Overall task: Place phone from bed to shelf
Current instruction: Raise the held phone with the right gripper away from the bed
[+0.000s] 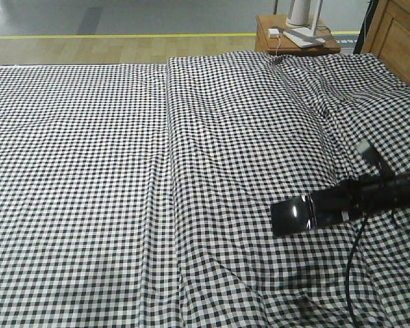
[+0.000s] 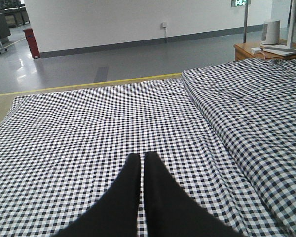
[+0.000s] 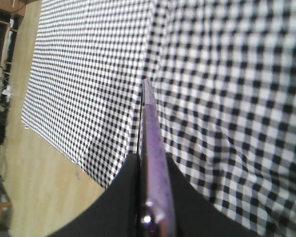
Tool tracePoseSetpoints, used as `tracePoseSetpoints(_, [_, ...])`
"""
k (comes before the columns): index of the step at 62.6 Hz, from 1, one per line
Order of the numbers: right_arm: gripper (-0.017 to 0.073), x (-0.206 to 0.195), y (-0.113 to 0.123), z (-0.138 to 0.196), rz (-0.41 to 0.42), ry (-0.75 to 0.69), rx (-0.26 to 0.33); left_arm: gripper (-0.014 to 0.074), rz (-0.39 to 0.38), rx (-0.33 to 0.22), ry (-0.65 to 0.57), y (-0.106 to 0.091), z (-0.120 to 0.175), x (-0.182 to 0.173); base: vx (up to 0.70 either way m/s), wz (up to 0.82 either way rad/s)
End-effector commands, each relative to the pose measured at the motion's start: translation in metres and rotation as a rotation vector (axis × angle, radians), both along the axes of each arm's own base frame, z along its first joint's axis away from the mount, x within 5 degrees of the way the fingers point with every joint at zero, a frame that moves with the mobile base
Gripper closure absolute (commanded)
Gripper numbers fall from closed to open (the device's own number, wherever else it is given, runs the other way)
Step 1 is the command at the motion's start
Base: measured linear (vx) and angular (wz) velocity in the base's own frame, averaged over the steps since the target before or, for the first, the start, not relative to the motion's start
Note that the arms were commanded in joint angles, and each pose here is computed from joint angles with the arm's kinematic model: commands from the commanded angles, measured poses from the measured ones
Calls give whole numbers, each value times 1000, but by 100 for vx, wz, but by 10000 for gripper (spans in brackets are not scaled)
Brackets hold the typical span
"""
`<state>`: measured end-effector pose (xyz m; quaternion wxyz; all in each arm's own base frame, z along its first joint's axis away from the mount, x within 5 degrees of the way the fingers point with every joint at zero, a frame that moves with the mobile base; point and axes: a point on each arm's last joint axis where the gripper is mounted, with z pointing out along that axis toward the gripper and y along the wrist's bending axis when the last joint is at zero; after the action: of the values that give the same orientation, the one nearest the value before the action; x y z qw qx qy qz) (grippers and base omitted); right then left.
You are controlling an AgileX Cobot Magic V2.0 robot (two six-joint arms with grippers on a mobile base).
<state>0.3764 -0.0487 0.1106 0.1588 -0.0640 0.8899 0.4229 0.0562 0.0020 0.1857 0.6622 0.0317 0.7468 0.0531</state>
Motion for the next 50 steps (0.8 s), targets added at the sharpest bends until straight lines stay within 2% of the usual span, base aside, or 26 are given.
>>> tracePoseSetpoints(1, [562,-6,23,72,99,-130,89,592,-2,-11,-108,0,15,-1,0,0])
tracePoseSetpoints(11, [562,-21,64,137,212,-307,46,592,-2,-11,-108,0,15,-1,0,0])
tracePoseSetpoints(24, [562,-52,102,196,298,-443,31,592,-2,-11,-108,0,15,-1,0,0])
tracePoseSetpoints(35, [562,-87,132,238,387,-567,32,592,-2,-11,-108,0,15,-1,0,0])
tracePoseSetpoints(50, [562,-133,174,272,529,-653,77,592,-2,-11,-108,0,15,-1,0,0])
